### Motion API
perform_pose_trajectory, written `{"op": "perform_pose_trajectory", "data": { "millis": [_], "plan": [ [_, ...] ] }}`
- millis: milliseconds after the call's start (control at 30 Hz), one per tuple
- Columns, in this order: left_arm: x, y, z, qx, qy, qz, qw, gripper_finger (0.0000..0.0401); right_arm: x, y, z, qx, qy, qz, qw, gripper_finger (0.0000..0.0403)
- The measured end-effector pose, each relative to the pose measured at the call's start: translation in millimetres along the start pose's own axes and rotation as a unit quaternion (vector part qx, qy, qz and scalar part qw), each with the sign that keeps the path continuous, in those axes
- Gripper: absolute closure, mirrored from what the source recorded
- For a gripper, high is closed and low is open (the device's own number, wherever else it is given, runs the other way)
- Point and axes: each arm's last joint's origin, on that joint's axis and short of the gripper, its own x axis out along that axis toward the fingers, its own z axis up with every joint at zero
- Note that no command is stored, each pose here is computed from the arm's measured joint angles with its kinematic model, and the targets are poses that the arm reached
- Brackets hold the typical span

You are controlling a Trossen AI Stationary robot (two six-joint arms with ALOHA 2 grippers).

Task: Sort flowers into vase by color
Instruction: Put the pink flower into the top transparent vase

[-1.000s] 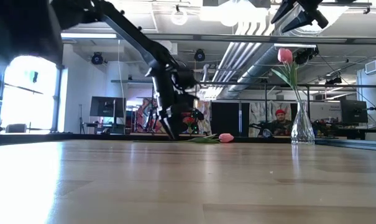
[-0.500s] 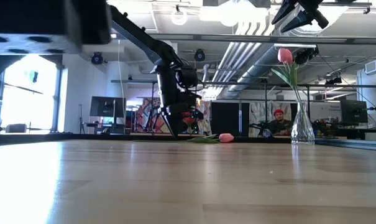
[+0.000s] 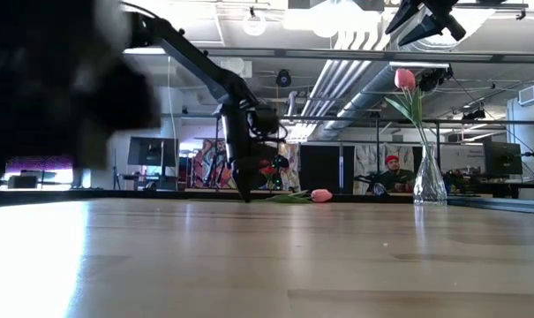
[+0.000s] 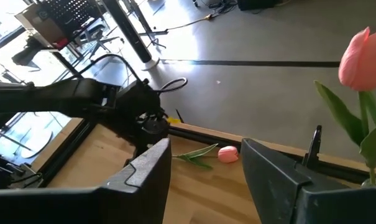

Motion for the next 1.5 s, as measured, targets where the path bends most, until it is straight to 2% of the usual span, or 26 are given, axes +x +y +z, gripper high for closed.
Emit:
{"op": "perform_pose_trajectory", "data": {
  "millis": [167, 233, 467, 633, 767, 867, 1100, 1300, 1500],
  "plan": [
    [10.7, 6.6, -6.2, -0.023, 0.001, -0.049, 0.999, 0.0287, 0.0, 0.3, -0.5, 0.008, 0.006, 0.007, 1.000, 0.0222],
    [11.2, 6.1, -6.4, -0.023, 0.001, -0.051, 0.998, 0.0297, 0.0, 0.3, -0.5, 0.008, 0.006, 0.008, 1.000, 0.0222],
    [12.5, 3.5, -7.1, -0.033, 0.010, -0.055, 0.998, 0.0393, 0.0, 0.3, -0.4, 0.013, 0.006, 0.007, 1.000, 0.0222],
    [9.1, 3.5, -7.3, -0.063, 0.010, -0.054, 0.997, 0.0398, 0.0, 0.4, -0.4, 0.021, 0.006, 0.008, 1.000, 0.0222],
    [-6.3, 1.9, -8.6, -0.076, 0.007, -0.056, 0.995, 0.0400, -0.1, 0.9, -0.6, 0.025, 0.010, 0.016, 1.000, 0.0222],
    [-31.9, 3.1, -6.1, -0.087, -0.024, -0.053, 0.994, 0.0400, -0.1, 1.8, -1.1, 0.040, 0.020, 0.031, 0.999, 0.0222],
    [-92.5, -4.9, 3.2, -0.102, -0.131, -0.090, 0.982, 0.0401, -0.3, 4.2, -2.3, 0.067, 0.046, 0.069, 0.994, 0.0222],
    [-146.7, -29.4, 12.3, -0.084, -0.220, -0.123, 0.964, 0.0401, -1.7, 10.1, -2.3, 0.090, 0.060, 0.112, 0.988, 0.0222],
    [-197.4, -63.5, 22.7, -0.059, -0.313, -0.125, 0.939, 0.0401, -6.8, 25.1, -6.7, 0.089, 0.069, 0.160, 0.981, 0.0222]
  ]
}}
